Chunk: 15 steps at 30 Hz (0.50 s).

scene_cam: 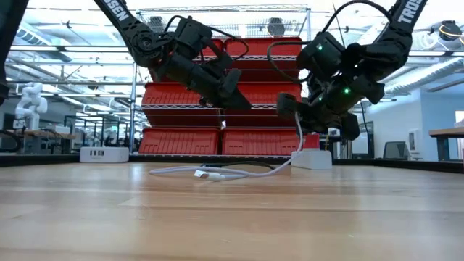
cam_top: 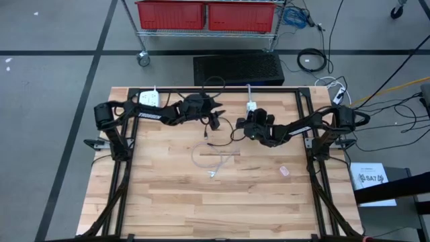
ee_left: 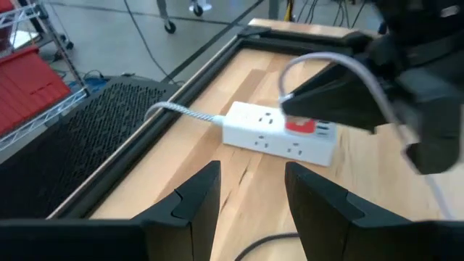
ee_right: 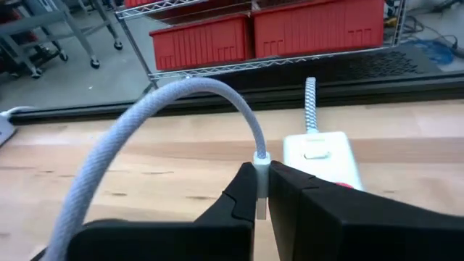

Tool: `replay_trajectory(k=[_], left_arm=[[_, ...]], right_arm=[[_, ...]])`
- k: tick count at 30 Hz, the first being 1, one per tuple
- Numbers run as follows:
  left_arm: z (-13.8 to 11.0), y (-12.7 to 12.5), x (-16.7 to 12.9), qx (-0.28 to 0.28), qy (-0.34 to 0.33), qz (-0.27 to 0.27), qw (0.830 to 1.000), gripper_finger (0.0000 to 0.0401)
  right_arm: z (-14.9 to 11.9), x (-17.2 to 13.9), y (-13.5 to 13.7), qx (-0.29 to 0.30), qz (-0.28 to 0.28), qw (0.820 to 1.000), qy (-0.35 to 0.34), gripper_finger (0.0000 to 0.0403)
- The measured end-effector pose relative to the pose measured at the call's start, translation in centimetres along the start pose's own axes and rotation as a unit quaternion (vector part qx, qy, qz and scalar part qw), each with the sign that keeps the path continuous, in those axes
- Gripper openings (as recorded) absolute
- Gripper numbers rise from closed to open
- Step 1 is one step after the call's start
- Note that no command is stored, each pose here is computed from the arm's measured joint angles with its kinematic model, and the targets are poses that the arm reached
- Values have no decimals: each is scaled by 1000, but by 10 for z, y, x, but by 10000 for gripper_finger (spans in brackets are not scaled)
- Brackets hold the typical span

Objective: Insert USB
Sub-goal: Insert the purple charger cable into the red charger adapter

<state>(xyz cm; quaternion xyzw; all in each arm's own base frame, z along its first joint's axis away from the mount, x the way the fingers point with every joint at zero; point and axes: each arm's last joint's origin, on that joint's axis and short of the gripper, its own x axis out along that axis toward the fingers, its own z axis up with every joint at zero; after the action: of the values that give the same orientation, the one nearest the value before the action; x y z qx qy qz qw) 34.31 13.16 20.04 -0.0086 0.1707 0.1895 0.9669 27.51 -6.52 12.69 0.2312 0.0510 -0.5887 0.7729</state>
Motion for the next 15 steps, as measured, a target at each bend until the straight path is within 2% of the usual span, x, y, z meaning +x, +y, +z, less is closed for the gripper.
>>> replay_trajectory(k=[7, 15], left_arm=[[2, -16, -1, 8, -11, -20, 1000, 162], [2, -26, -2, 19, -11, -25, 999, 162]], right_arm=[[8, 7, -6, -9, -6, 1000, 25, 0], [37, -19, -1, -52, 48, 997, 27, 0]])
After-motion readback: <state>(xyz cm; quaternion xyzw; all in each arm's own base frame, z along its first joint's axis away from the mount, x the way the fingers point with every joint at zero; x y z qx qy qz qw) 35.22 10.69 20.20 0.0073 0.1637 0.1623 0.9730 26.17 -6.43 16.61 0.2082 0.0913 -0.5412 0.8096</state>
